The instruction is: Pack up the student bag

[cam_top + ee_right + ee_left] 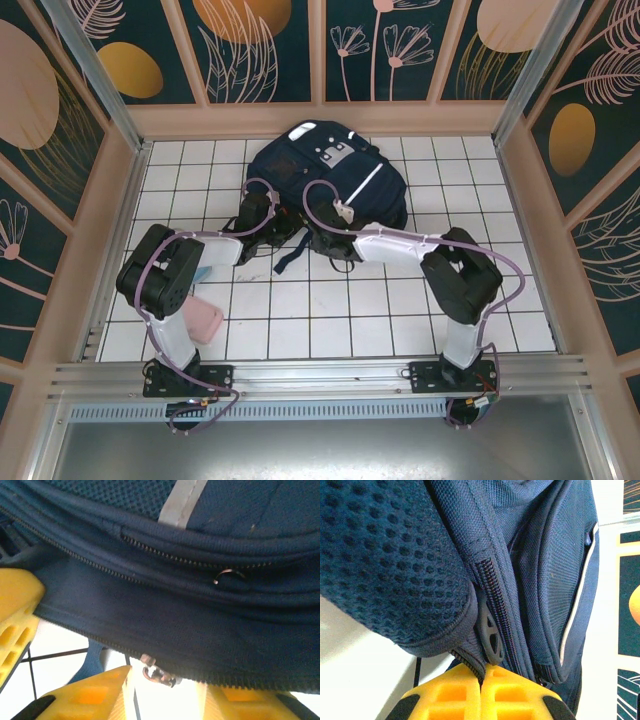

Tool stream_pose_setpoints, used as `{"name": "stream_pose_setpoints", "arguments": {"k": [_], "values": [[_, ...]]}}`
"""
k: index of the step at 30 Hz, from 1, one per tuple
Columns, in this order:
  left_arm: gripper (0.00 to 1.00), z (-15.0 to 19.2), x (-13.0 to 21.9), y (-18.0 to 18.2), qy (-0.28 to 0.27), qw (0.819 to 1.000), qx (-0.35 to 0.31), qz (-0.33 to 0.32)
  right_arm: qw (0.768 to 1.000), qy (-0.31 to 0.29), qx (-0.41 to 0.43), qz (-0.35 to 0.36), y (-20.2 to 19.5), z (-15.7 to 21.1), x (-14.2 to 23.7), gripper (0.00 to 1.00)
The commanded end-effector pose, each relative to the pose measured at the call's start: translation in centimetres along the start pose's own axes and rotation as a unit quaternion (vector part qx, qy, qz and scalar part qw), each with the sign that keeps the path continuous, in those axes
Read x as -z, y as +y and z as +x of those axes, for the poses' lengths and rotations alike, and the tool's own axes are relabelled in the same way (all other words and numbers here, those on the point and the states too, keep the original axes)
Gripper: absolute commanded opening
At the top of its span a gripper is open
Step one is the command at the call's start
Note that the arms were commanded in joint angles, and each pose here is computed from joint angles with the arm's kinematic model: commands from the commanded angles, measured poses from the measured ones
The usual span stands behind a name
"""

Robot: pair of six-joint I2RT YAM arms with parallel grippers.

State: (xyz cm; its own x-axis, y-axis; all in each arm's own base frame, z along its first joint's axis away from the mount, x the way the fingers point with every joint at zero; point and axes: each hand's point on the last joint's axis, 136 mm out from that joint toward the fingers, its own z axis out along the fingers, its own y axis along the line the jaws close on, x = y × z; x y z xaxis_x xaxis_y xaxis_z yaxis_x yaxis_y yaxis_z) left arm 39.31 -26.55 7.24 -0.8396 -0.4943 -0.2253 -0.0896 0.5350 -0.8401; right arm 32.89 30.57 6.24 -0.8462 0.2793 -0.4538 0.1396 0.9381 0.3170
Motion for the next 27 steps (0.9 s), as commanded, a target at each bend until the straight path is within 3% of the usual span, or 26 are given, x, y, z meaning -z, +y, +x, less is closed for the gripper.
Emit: {"name": "stream_pose_setpoints", "arguments": {"k": [1,12,27], "values": [[0.05,0.1,0.8,-4.9,0.009,0.997,-0.04,0.07,0.999,-0.026,-0.005,0.037,-0.6,-1.4,-0.6,0.33],[0.03,-0.6,0.5,-3.4,-0.011,0.999,-0.032,0.032,0.991,-0.059,0.024,0.121,-3.9,-2.3,0.9,0.04],[0.0,-3.6,0.8,0.1,-0.063,0.996,-0.043,-0.051,0.977,0.006,0.102,0.186,-12.1,-1.2,4.1,0.02]]}}
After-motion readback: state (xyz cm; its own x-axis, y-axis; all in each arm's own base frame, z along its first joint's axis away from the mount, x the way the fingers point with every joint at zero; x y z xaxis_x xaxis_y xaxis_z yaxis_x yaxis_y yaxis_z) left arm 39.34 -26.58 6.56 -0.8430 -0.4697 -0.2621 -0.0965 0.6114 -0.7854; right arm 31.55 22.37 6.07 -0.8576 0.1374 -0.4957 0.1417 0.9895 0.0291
